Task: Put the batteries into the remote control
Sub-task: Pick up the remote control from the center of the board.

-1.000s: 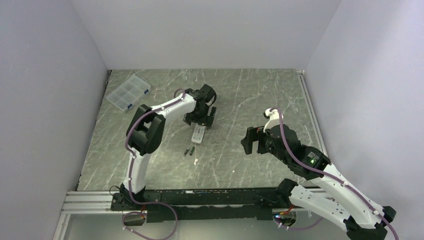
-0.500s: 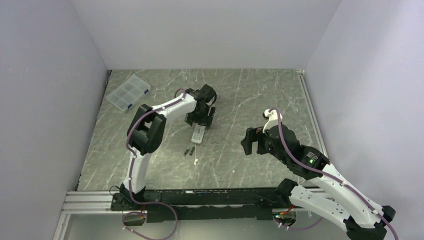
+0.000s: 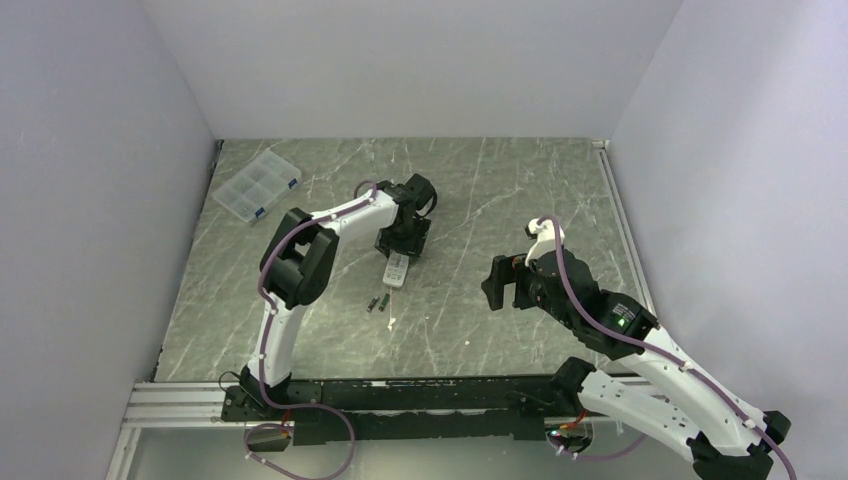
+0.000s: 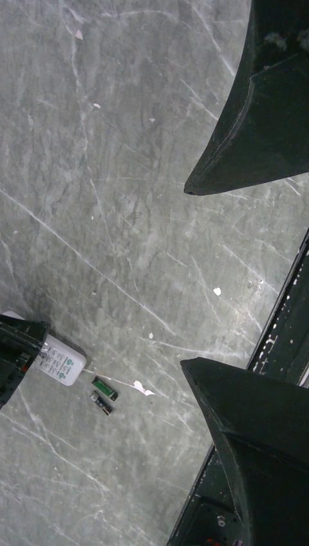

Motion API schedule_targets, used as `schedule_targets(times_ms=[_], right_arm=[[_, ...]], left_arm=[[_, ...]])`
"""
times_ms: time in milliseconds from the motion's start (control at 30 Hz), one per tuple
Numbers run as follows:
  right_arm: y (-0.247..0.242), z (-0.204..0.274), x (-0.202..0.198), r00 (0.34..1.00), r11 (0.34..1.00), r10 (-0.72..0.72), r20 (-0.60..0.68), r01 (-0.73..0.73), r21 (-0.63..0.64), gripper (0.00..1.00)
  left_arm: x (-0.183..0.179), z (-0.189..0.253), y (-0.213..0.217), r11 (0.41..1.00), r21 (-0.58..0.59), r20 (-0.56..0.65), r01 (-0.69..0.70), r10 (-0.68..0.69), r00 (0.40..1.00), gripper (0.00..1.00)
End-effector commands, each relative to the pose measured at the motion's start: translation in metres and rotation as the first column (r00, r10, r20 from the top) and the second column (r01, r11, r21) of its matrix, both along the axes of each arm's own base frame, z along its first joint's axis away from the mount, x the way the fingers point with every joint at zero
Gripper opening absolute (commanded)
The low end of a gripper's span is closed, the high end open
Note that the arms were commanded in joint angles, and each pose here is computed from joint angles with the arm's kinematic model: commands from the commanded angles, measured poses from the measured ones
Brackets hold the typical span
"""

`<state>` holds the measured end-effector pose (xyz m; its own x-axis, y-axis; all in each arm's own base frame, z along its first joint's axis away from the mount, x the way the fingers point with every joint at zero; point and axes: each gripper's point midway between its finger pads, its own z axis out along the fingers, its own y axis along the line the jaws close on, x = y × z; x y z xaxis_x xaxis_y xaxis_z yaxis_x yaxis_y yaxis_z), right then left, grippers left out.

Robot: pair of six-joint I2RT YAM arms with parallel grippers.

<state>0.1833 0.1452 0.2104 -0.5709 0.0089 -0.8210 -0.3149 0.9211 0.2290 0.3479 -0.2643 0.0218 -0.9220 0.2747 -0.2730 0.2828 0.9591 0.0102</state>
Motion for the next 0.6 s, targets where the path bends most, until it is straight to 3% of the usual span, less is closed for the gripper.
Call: schedule_targets(times_ms=[0, 133, 300, 567], right_arm=[[0.001, 0.003, 0.0, 1.0, 1.0, -0.006, 0.007, 0.006, 0.018, 1.0], [0.002, 0.003, 0.001, 1.0, 1.0, -0.005, 0.005, 0.005, 0.018, 1.0], [0.003, 0.003, 0.001, 1.0, 1.0, -0.003, 0.003, 0.003, 0.023, 1.0], [0.014, 0.009, -0.002, 0.999, 0.997, 0.037, -0.002, -0.037, 0.071, 1.0]], left_arm=[[0.005, 0.011, -0.007, 1.0, -0.014, 0.021, 0.019, -0.018, 1.0, 0.65], [0.006, 0.014, -0.009, 1.0, -0.022, 0.025, 0.022, -0.022, 0.999, 0.48], [0.01, 0.027, -0.007, 0.999, -0.034, 0.07, 0.01, -0.007, 0.998, 0.01], [0.0, 0.079, -0.031, 0.966, -0.257, 0.127, 0.029, 0.004, 0.992, 0.0]])
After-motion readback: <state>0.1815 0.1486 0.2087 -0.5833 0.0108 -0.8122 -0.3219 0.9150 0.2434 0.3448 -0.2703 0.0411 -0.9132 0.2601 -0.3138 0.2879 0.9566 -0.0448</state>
